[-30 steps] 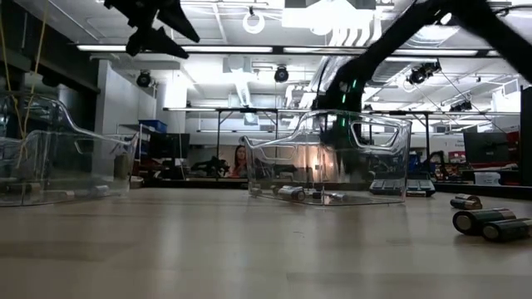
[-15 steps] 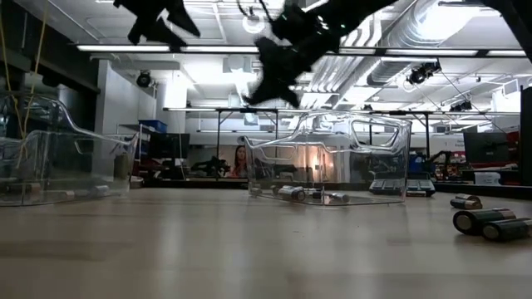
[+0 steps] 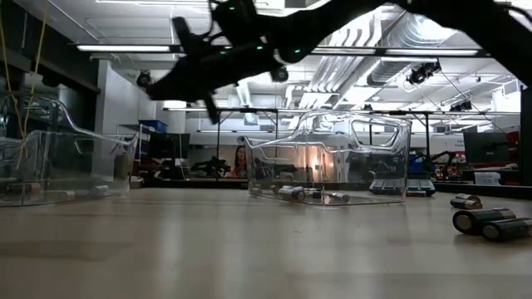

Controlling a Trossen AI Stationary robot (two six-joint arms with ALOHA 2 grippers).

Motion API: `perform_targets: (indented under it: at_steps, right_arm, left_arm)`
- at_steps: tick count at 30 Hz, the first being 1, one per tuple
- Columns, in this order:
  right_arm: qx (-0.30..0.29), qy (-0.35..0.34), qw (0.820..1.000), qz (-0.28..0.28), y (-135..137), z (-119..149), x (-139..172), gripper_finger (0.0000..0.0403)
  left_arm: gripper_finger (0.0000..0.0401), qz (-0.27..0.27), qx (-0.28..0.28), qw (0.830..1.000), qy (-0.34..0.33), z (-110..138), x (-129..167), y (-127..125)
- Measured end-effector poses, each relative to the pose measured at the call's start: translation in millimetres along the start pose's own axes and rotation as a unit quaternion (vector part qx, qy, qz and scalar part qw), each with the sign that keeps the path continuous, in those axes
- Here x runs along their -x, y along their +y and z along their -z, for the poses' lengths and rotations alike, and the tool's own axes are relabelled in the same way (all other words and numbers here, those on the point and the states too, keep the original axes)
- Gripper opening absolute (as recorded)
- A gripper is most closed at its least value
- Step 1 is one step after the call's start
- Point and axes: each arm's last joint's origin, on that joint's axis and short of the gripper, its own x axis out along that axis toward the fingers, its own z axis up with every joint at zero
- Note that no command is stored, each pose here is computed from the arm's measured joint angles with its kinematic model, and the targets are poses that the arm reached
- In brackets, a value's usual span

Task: Sort batteries
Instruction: Put the black battery into the left transparent bin

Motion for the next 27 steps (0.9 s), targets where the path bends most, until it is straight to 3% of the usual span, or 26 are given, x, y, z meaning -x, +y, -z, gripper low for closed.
perform_targets:
  at_steps: [4,10,16,22,27]
  right_arm:
    - [0.014,-0.016,0.999,-0.029,10.8,-5.3,-29.3,0.0003]
    - [-0.002,0.015,0.999,-0.039,5.0,1.2,-63.3,0.0013]
    - [-0.056,0.057,0.995,-0.062,-4.4,7.7,-68.1,0.0100]
    - [-0.017,0.083,0.995,-0.049,-17.3,-22.9,-40.5,0.0188]
    - [0.040,0.092,0.992,0.074,-43.6,-72.6,19.9,0.0194]
  left_arm:
    - [0.0218,0.001,0.004,1.000,-0.002,-1.8,4.9,2.6]
    - [0.0218,0.005,0.009,1.000,-0.008,-4.7,10.2,4.5]
    - [0.0218,0.005,0.010,1.000,-0.009,-5.1,11.3,5.2]
    - [0.0218,0.005,0.009,1.000,-0.009,-4.9,11.1,5.0]
    - [0.0218,0.005,0.010,1.000,-0.009,-5.1,11.3,5.2]
